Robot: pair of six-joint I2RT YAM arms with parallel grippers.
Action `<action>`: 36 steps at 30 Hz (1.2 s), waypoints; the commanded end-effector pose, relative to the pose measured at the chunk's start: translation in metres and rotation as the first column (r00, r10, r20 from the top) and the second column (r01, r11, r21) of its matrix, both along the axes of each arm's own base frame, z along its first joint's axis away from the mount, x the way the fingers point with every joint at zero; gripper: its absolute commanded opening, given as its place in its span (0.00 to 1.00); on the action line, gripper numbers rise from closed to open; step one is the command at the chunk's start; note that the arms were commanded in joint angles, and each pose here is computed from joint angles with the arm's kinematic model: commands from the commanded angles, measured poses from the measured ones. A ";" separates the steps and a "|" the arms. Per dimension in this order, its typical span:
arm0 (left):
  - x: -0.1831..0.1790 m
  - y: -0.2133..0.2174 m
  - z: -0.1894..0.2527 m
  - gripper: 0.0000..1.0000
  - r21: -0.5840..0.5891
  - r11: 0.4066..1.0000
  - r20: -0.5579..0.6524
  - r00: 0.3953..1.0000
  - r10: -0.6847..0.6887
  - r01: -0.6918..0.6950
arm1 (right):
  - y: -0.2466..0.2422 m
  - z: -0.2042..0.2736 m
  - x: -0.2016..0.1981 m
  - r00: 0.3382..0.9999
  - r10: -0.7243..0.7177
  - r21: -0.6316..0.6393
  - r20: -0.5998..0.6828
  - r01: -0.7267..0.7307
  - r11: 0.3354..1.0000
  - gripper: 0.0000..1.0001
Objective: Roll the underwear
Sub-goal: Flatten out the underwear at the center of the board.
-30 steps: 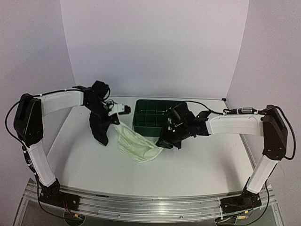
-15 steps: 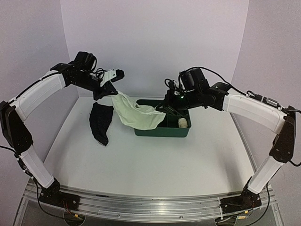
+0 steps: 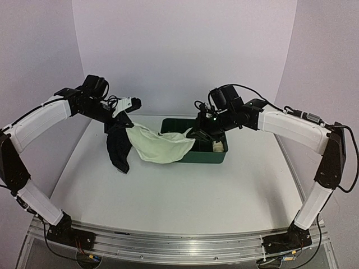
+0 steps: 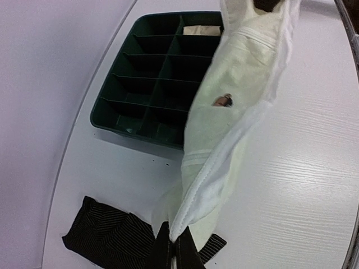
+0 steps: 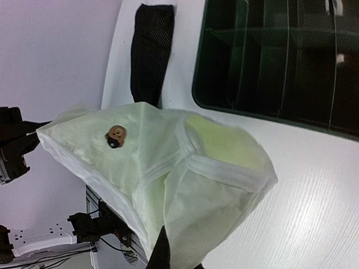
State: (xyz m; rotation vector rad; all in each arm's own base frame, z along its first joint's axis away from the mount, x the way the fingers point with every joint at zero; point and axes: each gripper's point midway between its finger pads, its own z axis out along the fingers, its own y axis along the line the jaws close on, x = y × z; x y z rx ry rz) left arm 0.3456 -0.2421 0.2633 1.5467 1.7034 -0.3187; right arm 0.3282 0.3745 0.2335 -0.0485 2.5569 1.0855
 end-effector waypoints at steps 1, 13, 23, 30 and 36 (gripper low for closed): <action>-0.076 0.010 -0.037 0.00 -0.003 0.994 -0.080 0.991 -0.109 0.109 | -0.002 -0.060 -0.046 0.984 0.065 -0.067 -0.164 -0.077 0.995 0.00; -0.261 0.034 -0.204 0.00 0.133 0.915 -0.481 0.832 -0.277 0.381 | -0.011 -0.228 -0.177 0.848 0.219 -0.271 -0.483 -0.383 0.883 0.00; -0.296 0.035 -0.227 0.30 0.227 0.792 -0.564 0.739 -0.368 0.567 | -0.028 -0.237 -0.185 0.840 0.214 -0.328 -0.498 -0.411 0.850 0.20; -0.318 0.036 -0.193 0.64 0.144 0.708 -0.574 0.641 -0.509 0.691 | -0.058 -0.215 -0.169 0.874 0.217 -0.514 -0.434 -0.438 0.738 0.41; -0.274 0.006 -0.160 0.52 0.144 0.761 -0.470 0.720 -0.510 0.633 | -0.069 -0.175 -0.145 0.918 0.188 -0.629 -0.349 -0.378 0.680 0.37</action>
